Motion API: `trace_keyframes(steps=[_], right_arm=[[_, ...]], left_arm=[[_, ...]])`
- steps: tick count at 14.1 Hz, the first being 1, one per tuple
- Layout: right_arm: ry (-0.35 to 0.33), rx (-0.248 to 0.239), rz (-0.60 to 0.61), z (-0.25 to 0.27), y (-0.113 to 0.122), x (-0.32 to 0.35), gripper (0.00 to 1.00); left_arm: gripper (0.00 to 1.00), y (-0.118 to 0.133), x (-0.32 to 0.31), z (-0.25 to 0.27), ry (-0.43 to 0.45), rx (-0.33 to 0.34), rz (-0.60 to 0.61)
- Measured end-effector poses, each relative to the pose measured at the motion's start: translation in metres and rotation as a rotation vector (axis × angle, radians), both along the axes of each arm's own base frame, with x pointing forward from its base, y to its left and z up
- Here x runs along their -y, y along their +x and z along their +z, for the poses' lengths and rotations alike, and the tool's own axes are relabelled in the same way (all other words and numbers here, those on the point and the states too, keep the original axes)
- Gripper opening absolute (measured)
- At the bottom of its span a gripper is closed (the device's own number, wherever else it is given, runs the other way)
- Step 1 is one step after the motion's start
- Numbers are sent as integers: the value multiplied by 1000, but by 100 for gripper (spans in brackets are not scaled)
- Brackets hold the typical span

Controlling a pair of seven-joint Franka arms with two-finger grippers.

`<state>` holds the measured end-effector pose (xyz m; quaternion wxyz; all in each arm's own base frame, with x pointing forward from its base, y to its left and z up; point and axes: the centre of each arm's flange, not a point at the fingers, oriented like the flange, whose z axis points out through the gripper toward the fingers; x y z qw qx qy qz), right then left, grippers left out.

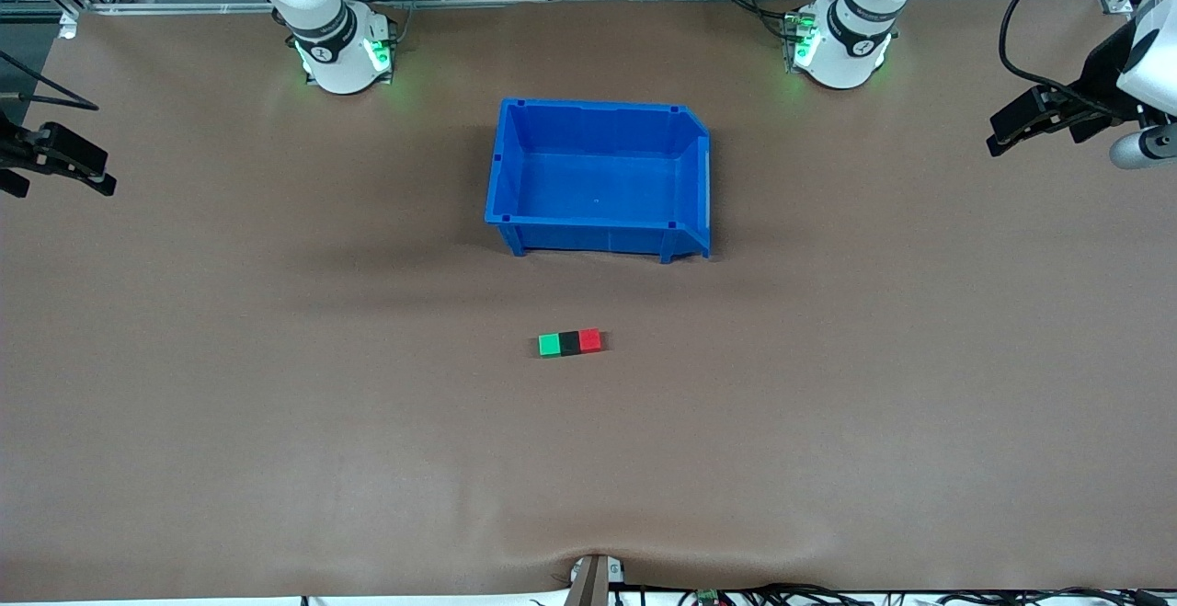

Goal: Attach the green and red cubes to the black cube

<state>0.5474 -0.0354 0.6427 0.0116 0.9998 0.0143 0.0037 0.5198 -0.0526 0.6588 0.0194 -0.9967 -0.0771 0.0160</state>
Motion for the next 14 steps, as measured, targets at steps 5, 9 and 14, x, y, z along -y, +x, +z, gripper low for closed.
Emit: trace_keyframes(steps=[5,9,14], right_arm=[[0,0,0,0,0,0,100],[0,-6,-1,-3,1,1,100],[-1,-33,-2,-18,10,1,100]], left_arm=[[100,-1,-4,3,-1,5,-32],[100,-2,-5,7,-1,4,-29],[100,-2,-8,12,-2,12,-23]])
